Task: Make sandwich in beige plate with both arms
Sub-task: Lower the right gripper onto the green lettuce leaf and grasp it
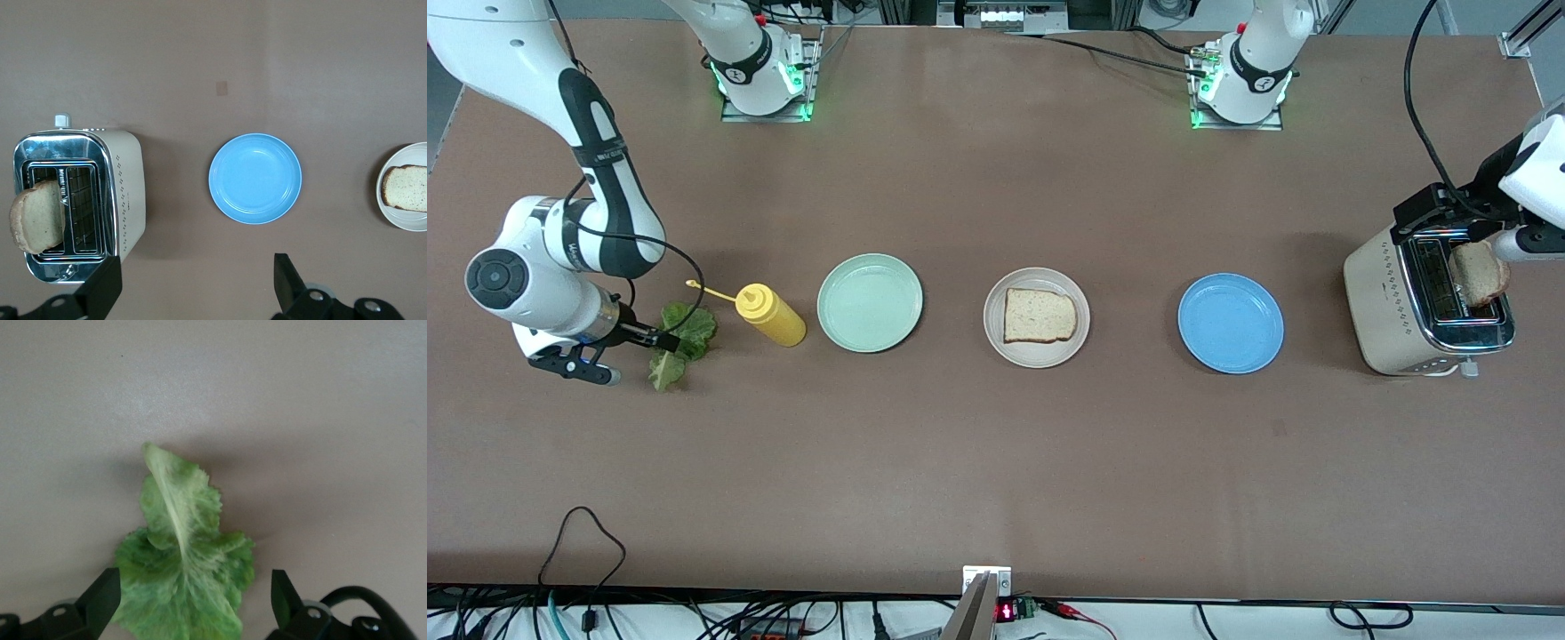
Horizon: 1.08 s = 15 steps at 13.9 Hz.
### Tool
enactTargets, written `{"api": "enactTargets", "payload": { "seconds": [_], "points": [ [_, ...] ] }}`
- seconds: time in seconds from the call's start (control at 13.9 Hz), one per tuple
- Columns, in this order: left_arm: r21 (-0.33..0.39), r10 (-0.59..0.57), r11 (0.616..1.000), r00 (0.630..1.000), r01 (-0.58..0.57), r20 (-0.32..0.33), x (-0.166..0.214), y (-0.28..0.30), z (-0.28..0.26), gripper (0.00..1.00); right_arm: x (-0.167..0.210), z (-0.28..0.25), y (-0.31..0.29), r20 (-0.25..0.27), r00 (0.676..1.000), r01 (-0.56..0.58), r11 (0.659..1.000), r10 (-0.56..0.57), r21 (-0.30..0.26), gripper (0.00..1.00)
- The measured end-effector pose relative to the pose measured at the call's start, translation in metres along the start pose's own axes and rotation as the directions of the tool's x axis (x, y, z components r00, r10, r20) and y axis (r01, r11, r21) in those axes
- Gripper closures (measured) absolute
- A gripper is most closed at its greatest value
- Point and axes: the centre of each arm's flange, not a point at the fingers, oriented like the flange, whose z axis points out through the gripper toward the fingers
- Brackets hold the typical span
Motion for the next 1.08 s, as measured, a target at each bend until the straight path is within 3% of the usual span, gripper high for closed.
{"api": "enactTargets", "payload": {
  "seconds": [0.86,0.94,1.08],
  "points": [
    [0.0,0.0,1.0,1.0,0.0,0.0,0.0,0.0,0.0,0.0,0.004,0.047,-0.001,-0.047,0.998,0.049,0.999,-0.05,-0.023,0.03],
    [0.0,0.0,1.0,1.0,0.0,0.0,0.0,0.0,0.0,0.0,0.004,0.047,-0.002,-0.049,0.997,0.063,0.998,-0.065,-0.028,0.09],
    [0.0,0.0,1.0,1.0,0.0,0.0,0.0,0.0,0.0,0.0,0.004,0.047,-0.002,-0.05,0.995,0.089,0.995,-0.091,-0.038,0.33]
  ]
}}
